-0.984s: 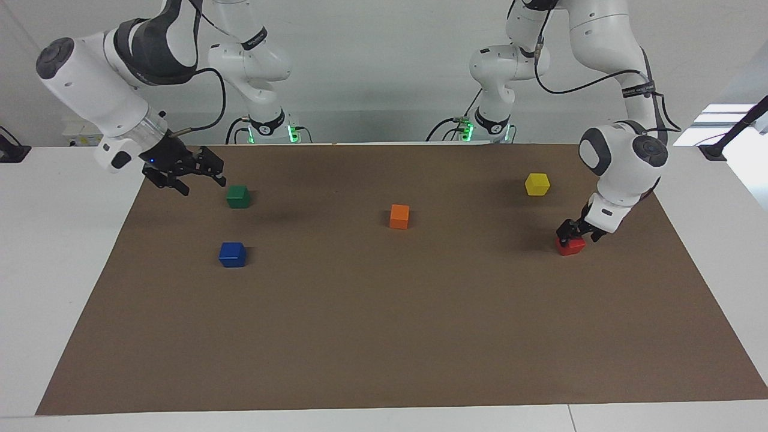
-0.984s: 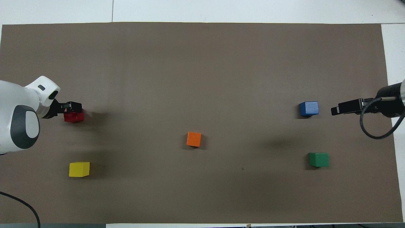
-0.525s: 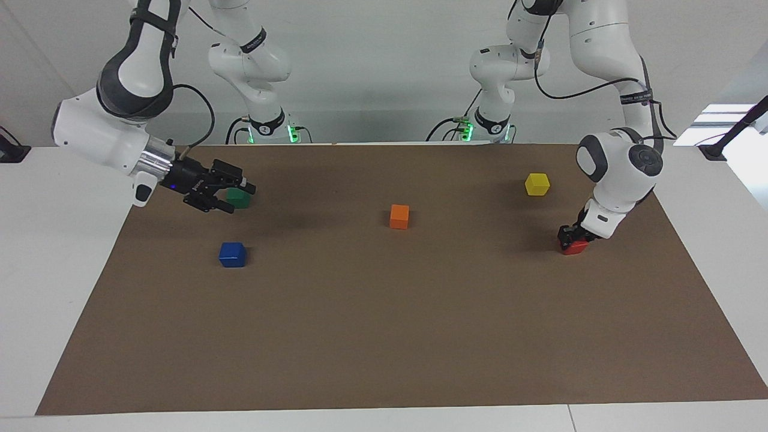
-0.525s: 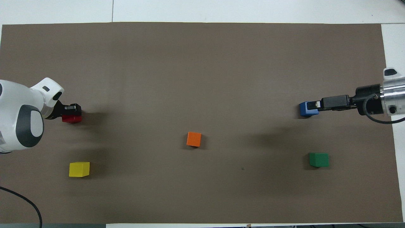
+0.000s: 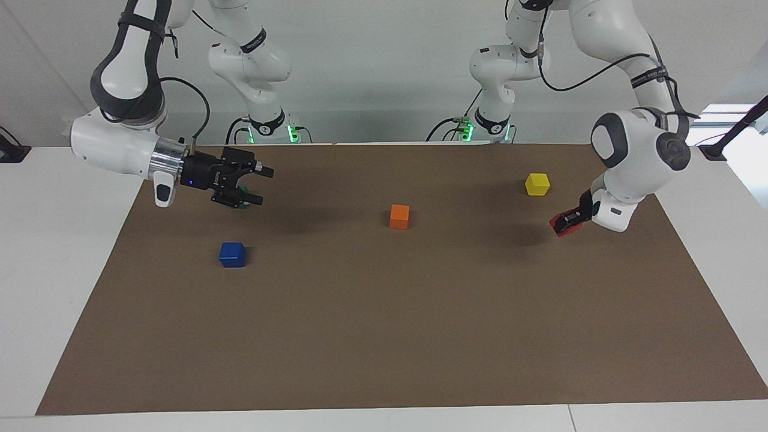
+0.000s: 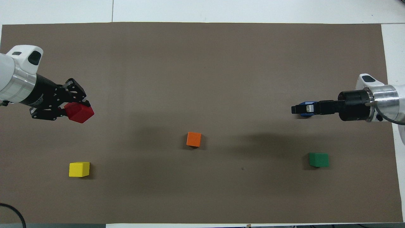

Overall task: Transfer red block to right arm and stack on blue block
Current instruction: 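Lift the red cube with the left gripper while the right gripper approaches, then close the right gripper on the red cube held by the left gripper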

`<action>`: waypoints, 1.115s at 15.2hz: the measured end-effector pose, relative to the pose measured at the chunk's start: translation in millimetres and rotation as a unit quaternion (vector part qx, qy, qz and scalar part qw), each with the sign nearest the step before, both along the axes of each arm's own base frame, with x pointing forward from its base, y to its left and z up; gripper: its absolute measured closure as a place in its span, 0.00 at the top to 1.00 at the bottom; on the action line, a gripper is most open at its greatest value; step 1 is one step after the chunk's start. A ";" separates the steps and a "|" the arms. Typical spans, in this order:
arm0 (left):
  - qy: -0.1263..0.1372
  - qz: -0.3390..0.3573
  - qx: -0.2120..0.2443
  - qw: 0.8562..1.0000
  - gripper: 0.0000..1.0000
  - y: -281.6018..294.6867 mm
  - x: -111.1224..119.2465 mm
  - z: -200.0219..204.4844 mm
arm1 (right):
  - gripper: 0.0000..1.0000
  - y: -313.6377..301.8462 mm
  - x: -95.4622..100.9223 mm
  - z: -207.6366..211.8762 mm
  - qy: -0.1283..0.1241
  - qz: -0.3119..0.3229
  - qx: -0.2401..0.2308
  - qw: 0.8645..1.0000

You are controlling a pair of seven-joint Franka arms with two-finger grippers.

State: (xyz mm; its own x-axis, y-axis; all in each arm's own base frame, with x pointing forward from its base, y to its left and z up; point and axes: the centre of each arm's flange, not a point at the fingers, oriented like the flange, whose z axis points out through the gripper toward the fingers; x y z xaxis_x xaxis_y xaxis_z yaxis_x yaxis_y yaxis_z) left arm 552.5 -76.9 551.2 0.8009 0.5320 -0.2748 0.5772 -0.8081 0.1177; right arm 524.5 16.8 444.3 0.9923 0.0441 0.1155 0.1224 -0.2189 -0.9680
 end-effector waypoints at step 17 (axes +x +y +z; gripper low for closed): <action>0.103 0.412 -0.121 0.897 0.54 -265.8 -108.8 53.1 | 1.00 154.3 -73.4 -106.8 -0.059 0.083 0.365 0.926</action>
